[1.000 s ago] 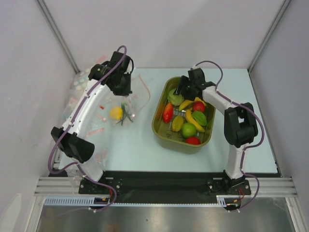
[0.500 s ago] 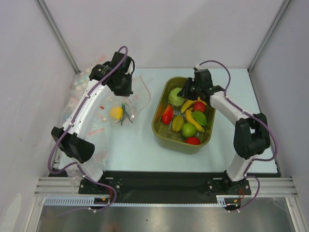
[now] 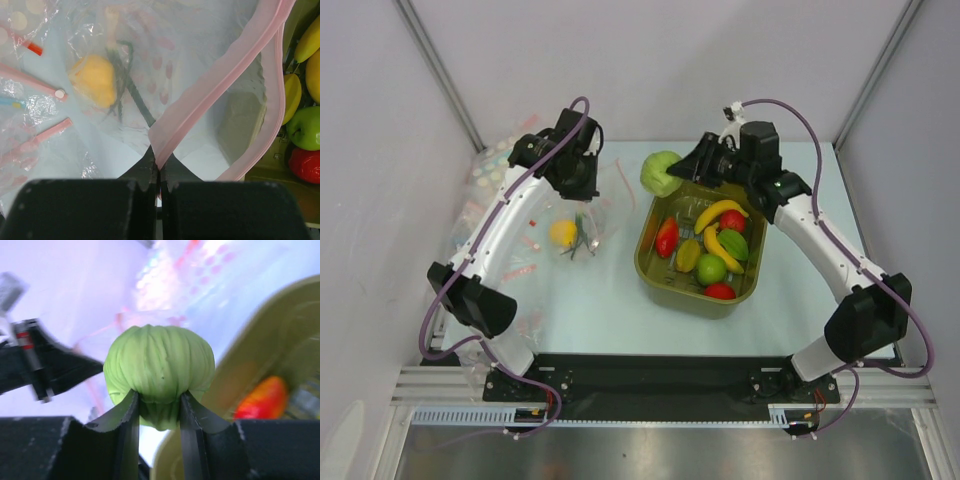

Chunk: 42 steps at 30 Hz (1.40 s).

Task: Place the food in the zip-top bag and seal the zipper
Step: Pick up the fake vegetable from the bin, then place the fake vegetable in the zipper food storage bag.

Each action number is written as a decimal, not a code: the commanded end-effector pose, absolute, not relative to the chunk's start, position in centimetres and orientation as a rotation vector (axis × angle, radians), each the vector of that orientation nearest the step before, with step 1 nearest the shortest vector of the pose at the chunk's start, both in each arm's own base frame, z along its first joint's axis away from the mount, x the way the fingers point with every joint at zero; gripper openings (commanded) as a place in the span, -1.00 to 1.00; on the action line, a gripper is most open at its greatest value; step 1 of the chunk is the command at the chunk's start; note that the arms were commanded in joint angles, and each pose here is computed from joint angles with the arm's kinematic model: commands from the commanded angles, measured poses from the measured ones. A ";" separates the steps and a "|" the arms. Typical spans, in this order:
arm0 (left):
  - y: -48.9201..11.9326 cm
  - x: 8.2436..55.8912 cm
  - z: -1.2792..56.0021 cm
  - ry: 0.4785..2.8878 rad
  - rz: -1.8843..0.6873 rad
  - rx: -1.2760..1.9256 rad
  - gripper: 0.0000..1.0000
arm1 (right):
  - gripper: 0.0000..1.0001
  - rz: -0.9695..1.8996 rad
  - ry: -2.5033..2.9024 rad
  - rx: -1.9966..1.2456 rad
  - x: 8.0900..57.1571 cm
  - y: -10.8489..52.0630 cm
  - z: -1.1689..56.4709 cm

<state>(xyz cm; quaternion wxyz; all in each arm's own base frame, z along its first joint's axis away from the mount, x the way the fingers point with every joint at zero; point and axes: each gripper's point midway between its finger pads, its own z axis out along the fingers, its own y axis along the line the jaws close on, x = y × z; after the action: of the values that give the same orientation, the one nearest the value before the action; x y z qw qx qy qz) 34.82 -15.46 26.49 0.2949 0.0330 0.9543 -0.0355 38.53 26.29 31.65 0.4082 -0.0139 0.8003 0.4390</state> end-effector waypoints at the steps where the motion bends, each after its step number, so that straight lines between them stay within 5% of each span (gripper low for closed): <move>1: -15.9 34.4 27.3 2.518 -0.132 0.082 -0.99 | -0.72 1.344 1.900 -0.225 35.4 31.2 37.3; 9: -15.9 33.7 28.1 2.506 -0.157 0.080 -0.99 | -0.70 1.453 1.848 -0.367 32.5 36.1 39.6; 26: -16.7 32.7 30.5 2.477 -0.288 0.018 -0.98 | -0.76 1.325 2.059 -0.358 33.9 38.5 31.7; 28: -16.7 32.8 30.5 2.477 -0.292 0.016 -0.99 | -0.64 1.296 2.071 -0.362 34.2 38.6 31.3; 31: -16.7 33.0 31.0 2.460 -0.306 0.010 -0.98 | 0.05 1.258 2.087 -0.385 34.3 38.9 31.4; 32: -16.6 33.2 31.1 2.458 -0.308 0.004 -0.98 | 0.41 1.256 2.082 -0.401 34.1 39.1 31.7; 35: -16.5 33.3 31.4 2.457 -0.312 -0.001 -0.98 | 0.79 1.245 2.028 -0.418 33.9 38.8 33.8; 42: -15.2 34.2 31.6 2.455 -0.296 -0.036 -0.98 | 0.82 1.144 1.941 -0.331 35.6 35.1 36.8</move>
<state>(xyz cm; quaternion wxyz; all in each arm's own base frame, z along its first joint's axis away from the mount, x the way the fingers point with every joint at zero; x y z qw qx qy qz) 33.54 -15.50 29.20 0.2962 -0.0003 0.9508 -0.0912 34.57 38.03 31.70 0.3452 -0.1442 0.8016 0.4663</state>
